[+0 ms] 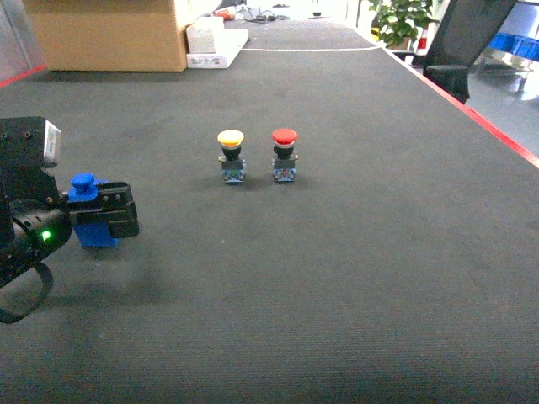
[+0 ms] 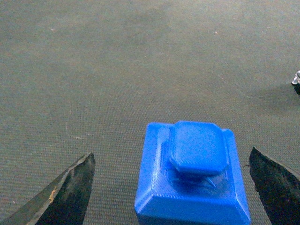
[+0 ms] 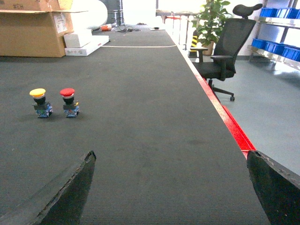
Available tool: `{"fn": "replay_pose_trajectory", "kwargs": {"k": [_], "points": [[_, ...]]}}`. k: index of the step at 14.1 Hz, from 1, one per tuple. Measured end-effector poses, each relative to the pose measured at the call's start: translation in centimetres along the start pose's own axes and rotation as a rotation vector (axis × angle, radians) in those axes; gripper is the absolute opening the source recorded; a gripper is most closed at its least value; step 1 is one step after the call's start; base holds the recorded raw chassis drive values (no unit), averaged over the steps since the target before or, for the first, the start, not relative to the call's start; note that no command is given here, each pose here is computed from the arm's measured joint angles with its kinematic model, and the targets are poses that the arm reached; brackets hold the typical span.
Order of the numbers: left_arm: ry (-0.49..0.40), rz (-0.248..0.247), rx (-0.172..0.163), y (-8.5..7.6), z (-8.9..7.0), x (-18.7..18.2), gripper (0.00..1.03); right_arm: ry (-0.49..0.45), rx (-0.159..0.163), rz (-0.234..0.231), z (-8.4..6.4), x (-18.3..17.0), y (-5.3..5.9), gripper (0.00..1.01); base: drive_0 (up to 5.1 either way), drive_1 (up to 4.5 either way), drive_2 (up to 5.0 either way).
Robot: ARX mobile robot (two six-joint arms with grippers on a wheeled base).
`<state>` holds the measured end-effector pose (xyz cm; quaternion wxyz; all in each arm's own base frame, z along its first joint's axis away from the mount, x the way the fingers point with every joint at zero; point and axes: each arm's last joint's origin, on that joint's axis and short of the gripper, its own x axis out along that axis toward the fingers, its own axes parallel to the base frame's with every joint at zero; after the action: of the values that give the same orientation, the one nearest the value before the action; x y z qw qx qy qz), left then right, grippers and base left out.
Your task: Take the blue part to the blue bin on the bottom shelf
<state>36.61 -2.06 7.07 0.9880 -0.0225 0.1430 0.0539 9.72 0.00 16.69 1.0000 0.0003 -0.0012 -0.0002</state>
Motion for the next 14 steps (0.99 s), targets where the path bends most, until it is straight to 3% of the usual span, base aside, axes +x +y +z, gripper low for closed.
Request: {"fn": "replay_pose_trajectory", "kwargs": {"k": [2,4,7,10,14], "points": [[-0.007,-0.001,0.001,-0.2,0.2,0.7,0.77,0.0,0.0,0.0,0.0,0.0,0.0,0.98,0.0,0.0,0.0],[0.005,0.001,0.003,-0.2,-0.2,1.3,0.82,0.0,0.0,0.0,0.0,0.0,0.0,0.98,0.0,0.0,0.0],[0.008,0.007,-0.002,0.3,-0.3,1.7,0.49,0.0,0.0,0.0,0.0,0.0,0.0,0.98,0.0,0.0,0.0],[-0.008,-0.021,-0.007,0.5,-0.1,1.7,0.45,0.0,0.0,0.0,0.0,0.0,0.0,0.98,0.0,0.0,0.0],[-0.015,-0.023,0.001,0.5,-0.6,0.8,0.44,0.0,0.0,0.0,0.0,0.0,0.0,0.98,0.0,0.0,0.0]]}}
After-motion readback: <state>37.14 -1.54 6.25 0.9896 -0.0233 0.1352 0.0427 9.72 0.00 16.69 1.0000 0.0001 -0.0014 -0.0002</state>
